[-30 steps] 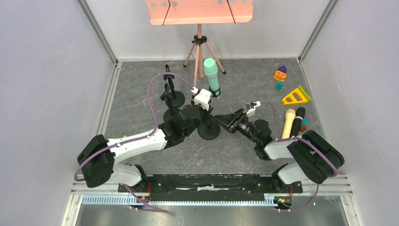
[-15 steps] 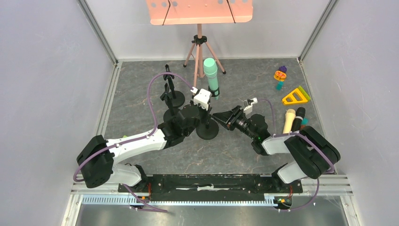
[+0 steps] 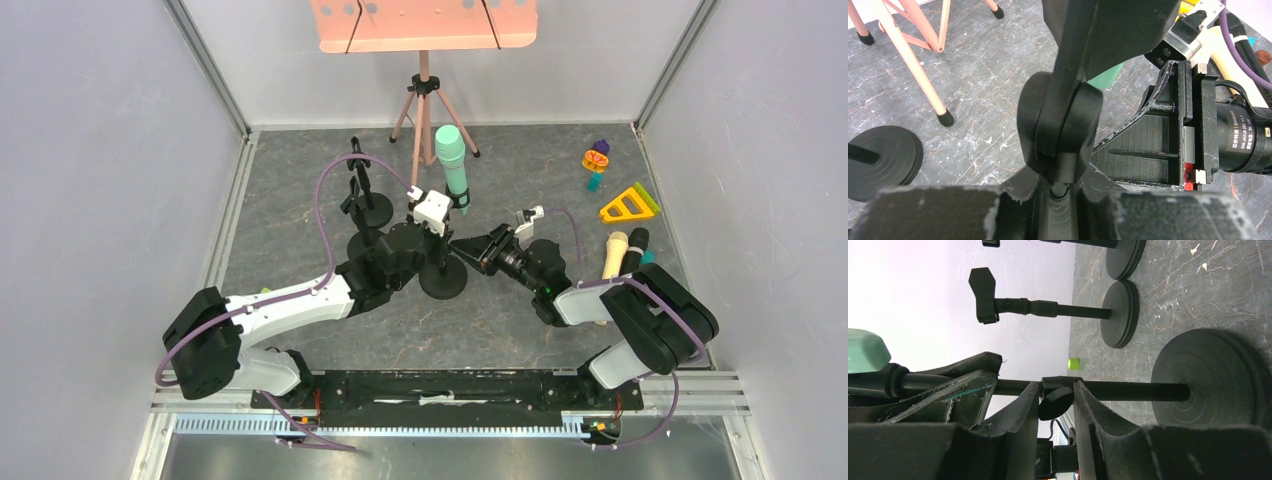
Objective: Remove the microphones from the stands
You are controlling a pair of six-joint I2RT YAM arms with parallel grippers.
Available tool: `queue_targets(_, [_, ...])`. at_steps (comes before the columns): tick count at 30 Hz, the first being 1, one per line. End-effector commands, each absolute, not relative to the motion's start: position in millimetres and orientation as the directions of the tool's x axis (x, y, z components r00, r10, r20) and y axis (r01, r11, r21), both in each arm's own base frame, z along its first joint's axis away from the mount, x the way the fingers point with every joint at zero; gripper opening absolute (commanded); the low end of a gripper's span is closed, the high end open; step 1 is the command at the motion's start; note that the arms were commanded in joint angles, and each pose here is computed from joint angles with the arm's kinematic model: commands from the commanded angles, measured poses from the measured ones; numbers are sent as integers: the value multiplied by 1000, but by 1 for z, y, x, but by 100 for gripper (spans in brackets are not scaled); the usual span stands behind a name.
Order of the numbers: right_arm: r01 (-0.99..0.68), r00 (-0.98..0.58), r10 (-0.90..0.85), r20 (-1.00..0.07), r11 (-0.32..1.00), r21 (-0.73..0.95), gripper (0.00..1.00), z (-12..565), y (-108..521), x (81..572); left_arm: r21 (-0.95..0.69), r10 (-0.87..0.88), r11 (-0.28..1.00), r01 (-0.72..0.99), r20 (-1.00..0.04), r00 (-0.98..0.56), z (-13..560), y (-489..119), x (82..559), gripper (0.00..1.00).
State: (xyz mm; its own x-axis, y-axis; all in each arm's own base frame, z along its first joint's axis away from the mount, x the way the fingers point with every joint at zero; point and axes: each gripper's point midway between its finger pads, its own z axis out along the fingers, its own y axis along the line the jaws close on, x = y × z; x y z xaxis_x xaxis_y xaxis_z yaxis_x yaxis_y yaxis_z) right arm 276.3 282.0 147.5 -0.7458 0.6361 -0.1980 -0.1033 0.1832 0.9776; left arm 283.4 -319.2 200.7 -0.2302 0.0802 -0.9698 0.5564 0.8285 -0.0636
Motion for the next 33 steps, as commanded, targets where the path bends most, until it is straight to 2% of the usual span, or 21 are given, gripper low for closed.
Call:
queue_targets(1, [-196, -740, 622, -257, 167, 966, 25, 167, 286, 275, -111, 22, 797, 594, -977, -213, 218, -329, 275, 2])
queue_targets(5, [-214, -732, 613, -298, 208, 954, 22, 162, 282, 272, -113, 23, 797, 593, -976, -216, 217, -329, 276, 2])
queue_targets(7, [-233, -726, 603, -332, 239, 943, 14, 158, 281, 271, -115, 21, 797, 593, -976, -217, 217, -330, 276, 2])
queue_targets(8, [-241, -723, 598, -345, 250, 938, 14, 158, 280, 270, -115, 20, 797, 593, -976, -217, 217, -330, 276, 2])
queue_targets(9, [-245, -722, 593, -356, 262, 933, 16, 156, 279, 269, -115, 20, 797, 593, -976, -216, 218, -331, 276, 2])
queue_targets(11, [-247, -728, 579, -367, 278, 928, 30, 153, 279, 267, -118, 20, 793, 597, -976, -219, 217, -333, 276, 2])
queue_targets(12, [-249, -731, 573, -369, 280, 927, 34, 152, 279, 266, -118, 20, 792, 598, -975, -219, 218, -333, 276, 2])
queue_targets(15, [-237, -745, 563, -357, 277, 931, 35, 150, 279, 262, -122, 19, 790, 600, -975, -223, 217, -335, 276, 2])
queue_targets(19, [-223, -767, 554, -325, 245, 944, 28, 151, 282, 257, -121, 20, 794, 596, -974, -224, 216, -333, 276, 2])
queue_targets(21, [-236, -767, 552, -327, 230, 944, 20, 154, 282, 255, -119, 20, 796, 593, -974, -224, 215, -331, 276, 2])
queue_targets(25, [-239, -756, 563, -335, 239, 941, 16, 154, 280, 257, -118, 21, 798, 591, -975, -222, 215, -330, 276, 2])
queue_targets(27, [-258, -751, 559, -351, 242, 936, 15, 156, 281, 258, -118, 20, 798, 591, -975, -221, 216, -330, 276, 2])
queue_targets(32, [-365, -703, 553, -448, 261, 894, 0, 168, 278, 257, -114, 23, 800, 589, -975, -220, 215, -330, 277, 2])
queue_targets(33, [-396, -687, 554, -471, 258, 881, 0, 171, 277, 256, -113, 25, 799, 591, -975, -221, 214, -331, 277, 2])
